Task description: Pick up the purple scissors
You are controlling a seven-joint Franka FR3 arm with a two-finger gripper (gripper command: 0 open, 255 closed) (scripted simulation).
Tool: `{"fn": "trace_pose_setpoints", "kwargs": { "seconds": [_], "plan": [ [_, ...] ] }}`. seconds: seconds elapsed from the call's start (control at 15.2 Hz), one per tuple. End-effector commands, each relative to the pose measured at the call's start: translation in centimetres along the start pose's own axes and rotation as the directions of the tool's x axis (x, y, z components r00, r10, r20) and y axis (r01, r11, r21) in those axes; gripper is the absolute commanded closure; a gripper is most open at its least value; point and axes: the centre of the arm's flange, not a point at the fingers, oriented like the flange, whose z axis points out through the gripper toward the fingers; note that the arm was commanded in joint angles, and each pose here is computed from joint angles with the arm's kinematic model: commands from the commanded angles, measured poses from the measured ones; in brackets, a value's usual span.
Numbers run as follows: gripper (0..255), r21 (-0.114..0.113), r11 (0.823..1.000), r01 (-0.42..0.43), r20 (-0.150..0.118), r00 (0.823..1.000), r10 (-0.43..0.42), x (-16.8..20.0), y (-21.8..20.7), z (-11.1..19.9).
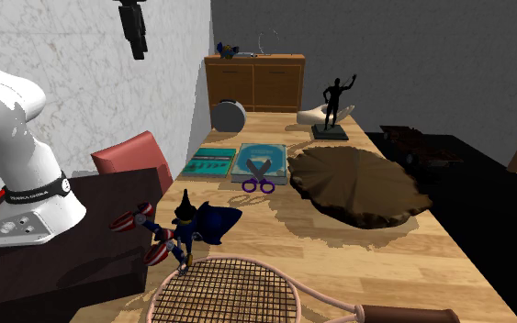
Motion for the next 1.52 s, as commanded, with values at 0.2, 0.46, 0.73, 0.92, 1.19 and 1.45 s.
{"fn": "trace_pose_setpoints", "kwargs": {
  "seconds": [0.2, 0.46, 0.73, 0.92, 1.19, 1.45],
  "plan": [
    [0, -0.014, 1.000, -0.026, -0.027, 0.999, 0.026, 1.2, -0.7, 3.6],
    [0, -0.031, 0.998, -0.062, -0.063, 0.996, 0.060, 3.0, -1.6, 8.3],
    [0, -0.046, 0.994, -0.098, -0.099, 0.991, 0.093, 5.0, -2.3, 13.0],
    [0, -0.057, 0.991, -0.125, -0.127, 0.985, 0.117, 6.6, -2.7, 16.5],
    [0, -0.070, 0.984, -0.162, -0.164, 0.975, 0.149, 9.0, -3.1, 21.0],
    [0, -0.082, 0.977, -0.199, -0.201, 0.963, 0.179, 11.4, -3.4, 25.5]
  ]
}}
